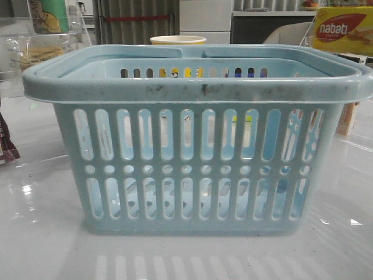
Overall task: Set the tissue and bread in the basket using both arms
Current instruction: 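Carry the tissue pack over the blue basket and release it inside, then reach the left gripper to the bagged bread roll and grasp it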
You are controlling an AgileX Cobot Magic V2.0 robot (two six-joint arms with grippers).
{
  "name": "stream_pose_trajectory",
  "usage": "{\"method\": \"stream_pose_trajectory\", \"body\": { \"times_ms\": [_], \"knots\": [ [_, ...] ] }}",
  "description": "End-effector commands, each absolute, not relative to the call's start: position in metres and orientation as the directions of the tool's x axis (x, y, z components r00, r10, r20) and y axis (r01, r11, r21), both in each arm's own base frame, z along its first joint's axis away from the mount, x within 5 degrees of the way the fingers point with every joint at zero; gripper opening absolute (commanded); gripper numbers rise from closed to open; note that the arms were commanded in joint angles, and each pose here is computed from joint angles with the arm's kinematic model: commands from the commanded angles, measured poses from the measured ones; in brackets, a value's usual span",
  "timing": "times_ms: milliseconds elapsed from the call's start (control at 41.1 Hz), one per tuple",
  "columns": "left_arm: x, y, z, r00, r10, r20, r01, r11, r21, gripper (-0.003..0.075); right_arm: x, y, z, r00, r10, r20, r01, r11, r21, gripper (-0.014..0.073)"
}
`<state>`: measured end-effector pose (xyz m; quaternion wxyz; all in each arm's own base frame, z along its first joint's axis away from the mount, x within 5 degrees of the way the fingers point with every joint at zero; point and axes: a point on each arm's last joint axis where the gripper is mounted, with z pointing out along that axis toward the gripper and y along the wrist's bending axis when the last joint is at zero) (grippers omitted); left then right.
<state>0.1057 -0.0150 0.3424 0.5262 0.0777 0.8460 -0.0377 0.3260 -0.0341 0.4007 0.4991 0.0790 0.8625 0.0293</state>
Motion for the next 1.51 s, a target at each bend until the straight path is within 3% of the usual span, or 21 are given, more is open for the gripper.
{"method": "stream_pose_trajectory", "body": {
  "times_ms": [0,317,511,706,828,950,1266,1486],
  "knots": [
    [0.11,-0.016,0.357,-0.343,0.062,-0.937,0.165,0.986,0.004,0.0497,0.293,-0.011,0.449,-0.36,0.11,-0.927,0.012,0.993,0.114,0.0234],
    [0.11,-0.016,0.357,-0.343,0.062,-0.937,0.165,0.986,0.004,0.0497,0.256,0.082,0.459,-0.386,-0.042,-0.922,-0.337,0.937,0.098,0.0234],
    [0.11,-0.016,0.357,-0.343,0.062,-0.937,0.165,0.986,0.004,0.0497,0.27,0.125,0.432,-0.464,-0.131,-0.876,-0.446,0.889,0.104,0.0234],
    [0.11,-0.016,0.357,-0.343,0.062,-0.937,0.165,0.986,0.004,0.0497,0.292,0.154,0.387,-0.602,-0.233,-0.763,-0.481,0.869,0.114,0.0277],
    [0.11,-0.016,0.357,-0.343,0.062,-0.937,0.165,0.986,0.004,0.0497,0.302,0.159,0.366,-0.664,-0.269,-0.697,-0.477,0.871,0.118,0.0424],
    [0.11,-0.016,0.357,-0.343,0.062,-0.937,0.165,0.986,0.004,0.0497,0.304,0.16,0.361,-0.677,-0.276,-0.682,-0.476,0.871,0.119,0.0542],
    [0.11,-0.016,0.357,-0.343,0.062,-0.937,0.165,0.986,0.004,0.0497,0.257,0.14,0.406,-0.584,-0.263,-0.768,-0.512,0.854,0.096,0.0542],
    [0.11,-0.016,0.357,-0.343,0.062,-0.937,0.165,0.986,0.004,0.0497,0.198,0.112,0.408,-0.488,-0.288,-0.824,-0.553,0.832,0.036,0.0542]
  ]
}}
